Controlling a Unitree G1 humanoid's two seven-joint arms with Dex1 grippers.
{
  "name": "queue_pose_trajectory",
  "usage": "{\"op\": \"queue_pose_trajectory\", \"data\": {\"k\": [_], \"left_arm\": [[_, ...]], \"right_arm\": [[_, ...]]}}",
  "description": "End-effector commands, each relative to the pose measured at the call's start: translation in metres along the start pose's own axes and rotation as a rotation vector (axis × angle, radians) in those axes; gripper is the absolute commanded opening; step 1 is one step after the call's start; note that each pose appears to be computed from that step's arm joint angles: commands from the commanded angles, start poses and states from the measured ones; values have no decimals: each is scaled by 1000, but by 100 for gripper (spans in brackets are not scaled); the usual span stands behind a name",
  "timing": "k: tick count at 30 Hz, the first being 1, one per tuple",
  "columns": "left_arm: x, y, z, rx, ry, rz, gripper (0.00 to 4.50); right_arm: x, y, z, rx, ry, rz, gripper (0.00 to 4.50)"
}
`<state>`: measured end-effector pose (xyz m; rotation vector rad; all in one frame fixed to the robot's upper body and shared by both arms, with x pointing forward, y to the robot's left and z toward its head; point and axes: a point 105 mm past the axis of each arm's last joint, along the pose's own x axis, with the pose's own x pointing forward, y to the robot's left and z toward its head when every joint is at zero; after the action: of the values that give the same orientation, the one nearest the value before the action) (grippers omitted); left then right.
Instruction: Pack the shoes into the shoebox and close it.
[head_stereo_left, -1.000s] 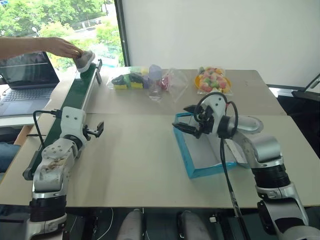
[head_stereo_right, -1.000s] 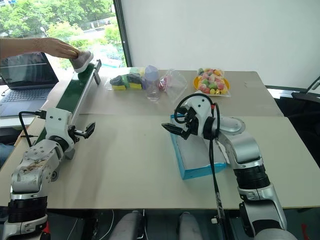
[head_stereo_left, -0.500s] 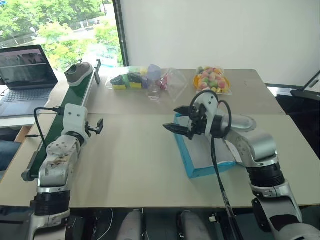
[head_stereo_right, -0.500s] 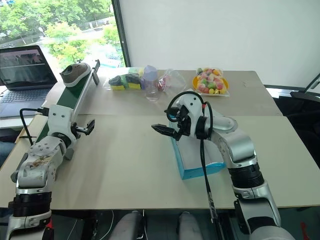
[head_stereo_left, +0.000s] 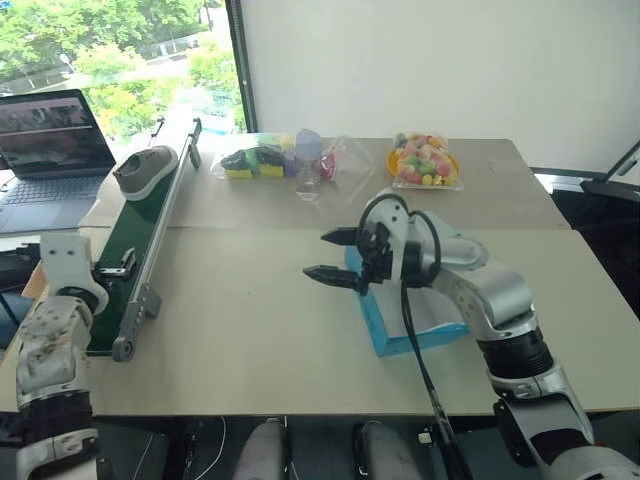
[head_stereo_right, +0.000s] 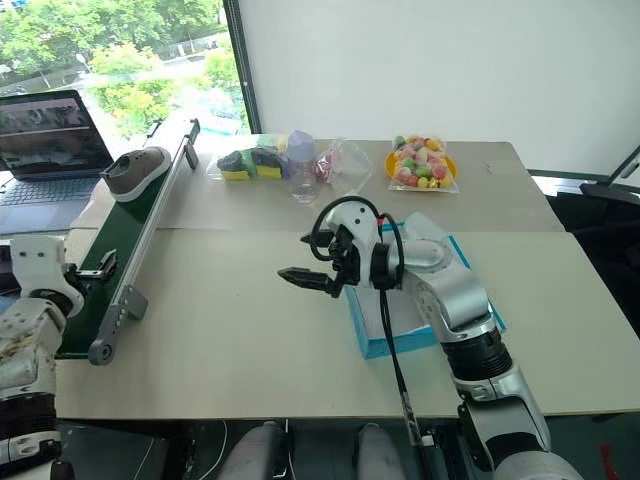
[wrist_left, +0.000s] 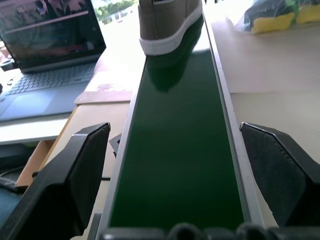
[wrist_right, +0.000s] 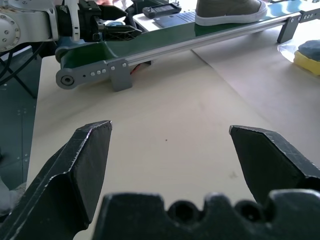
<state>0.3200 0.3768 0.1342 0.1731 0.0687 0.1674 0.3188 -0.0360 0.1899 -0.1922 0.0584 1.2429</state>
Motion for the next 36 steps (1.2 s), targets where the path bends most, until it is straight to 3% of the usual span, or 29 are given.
{"op": "queue_pose_trajectory", "data": {"k": [1,13,28,33,36], "left_arm": [[-6,20,12,-2,-69,-18,448],[6,40,6,-36,-43,-87,448],[26,10,-26,-34,30,-180,448],[27,5,-29,-56,46,-203,300],[31,0,-23,-62,24,-214,255]], "right_arm": [[-1,1,14,-50,-35,11,444],[-5,12,8,-9,-7,78,444],[-21,7,8,-25,24,40,444],[-25,2,9,-32,27,3,450],[-26,0,10,-36,28,-9,450]]}}
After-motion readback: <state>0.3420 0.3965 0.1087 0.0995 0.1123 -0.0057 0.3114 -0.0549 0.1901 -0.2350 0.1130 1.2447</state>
